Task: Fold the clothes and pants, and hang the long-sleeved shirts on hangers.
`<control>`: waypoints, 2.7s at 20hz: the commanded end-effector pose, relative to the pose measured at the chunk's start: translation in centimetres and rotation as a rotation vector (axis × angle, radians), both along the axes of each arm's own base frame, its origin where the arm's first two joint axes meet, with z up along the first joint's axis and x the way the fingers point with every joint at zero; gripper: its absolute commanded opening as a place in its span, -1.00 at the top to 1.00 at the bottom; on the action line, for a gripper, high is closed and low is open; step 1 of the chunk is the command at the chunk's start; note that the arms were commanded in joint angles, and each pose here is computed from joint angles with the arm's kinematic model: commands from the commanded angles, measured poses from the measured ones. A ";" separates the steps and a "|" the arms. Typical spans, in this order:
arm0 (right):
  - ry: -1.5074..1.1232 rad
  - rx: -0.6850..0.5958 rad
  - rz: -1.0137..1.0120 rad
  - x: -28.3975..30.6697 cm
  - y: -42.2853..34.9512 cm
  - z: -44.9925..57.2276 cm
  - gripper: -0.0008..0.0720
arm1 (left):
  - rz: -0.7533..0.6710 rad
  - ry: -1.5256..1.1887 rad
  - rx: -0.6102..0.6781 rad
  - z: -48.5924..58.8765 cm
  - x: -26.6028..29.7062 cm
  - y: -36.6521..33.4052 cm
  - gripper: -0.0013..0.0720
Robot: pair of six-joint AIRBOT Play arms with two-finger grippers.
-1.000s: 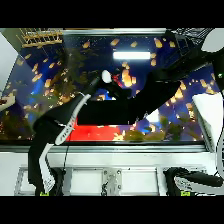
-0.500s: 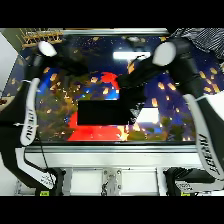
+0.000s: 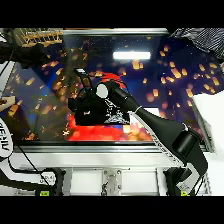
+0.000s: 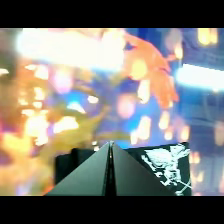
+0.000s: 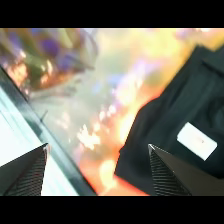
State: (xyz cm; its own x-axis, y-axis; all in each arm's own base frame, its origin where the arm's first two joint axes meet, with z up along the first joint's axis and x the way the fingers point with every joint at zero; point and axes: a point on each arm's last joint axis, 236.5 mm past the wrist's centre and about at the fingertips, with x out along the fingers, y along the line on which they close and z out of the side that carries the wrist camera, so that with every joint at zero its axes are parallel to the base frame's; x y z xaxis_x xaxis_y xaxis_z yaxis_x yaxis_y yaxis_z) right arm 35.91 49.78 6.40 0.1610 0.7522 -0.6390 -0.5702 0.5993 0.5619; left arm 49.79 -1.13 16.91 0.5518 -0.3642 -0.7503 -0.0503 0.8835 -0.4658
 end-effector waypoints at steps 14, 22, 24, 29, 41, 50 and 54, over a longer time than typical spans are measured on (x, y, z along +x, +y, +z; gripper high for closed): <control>0.396 -0.357 -0.398 0.4 -34.7 -13.9 -0.87 | -0.175 0.370 0.110 -18.4 -15.4 -7.3 0.95; 0.480 0.059 -0.452 3.2 -26.4 -16.0 -0.67 | -0.288 0.369 0.135 -19.6 -17.0 -11.5 0.95; 0.505 0.109 -0.436 3.1 -24.1 -16.3 -0.55 | -0.298 0.351 0.138 -19.5 -16.8 -12.1 0.95; 0.483 0.105 -0.388 2.4 -20.3 -16.8 0.70 | -0.310 0.331 0.141 -19.5 -16.7 -12.9 0.95; 0.150 -0.321 -0.923 7.5 -56.2 1.1 0.95 | -0.298 0.305 0.141 -19.3 -16.0 -12.9 0.95; 0.029 -0.305 -1.393 1.6 -74.8 7.8 0.94 | -0.278 0.296 0.135 -19.3 -15.6 -12.9 0.95; -0.089 -0.311 -1.452 1.7 -77.0 11.7 0.94 | -0.278 0.296 0.135 -19.2 -15.6 -12.9 0.95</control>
State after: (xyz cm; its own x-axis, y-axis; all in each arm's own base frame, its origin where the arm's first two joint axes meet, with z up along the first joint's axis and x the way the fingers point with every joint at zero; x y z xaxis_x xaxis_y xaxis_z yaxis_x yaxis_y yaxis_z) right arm 38.15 -25.00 15.46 0.6498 -0.1818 -0.7380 0.5695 0.7595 0.3143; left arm 34.16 -14.07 -2.34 0.1987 -0.3573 -0.9126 0.0823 0.9340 -0.3477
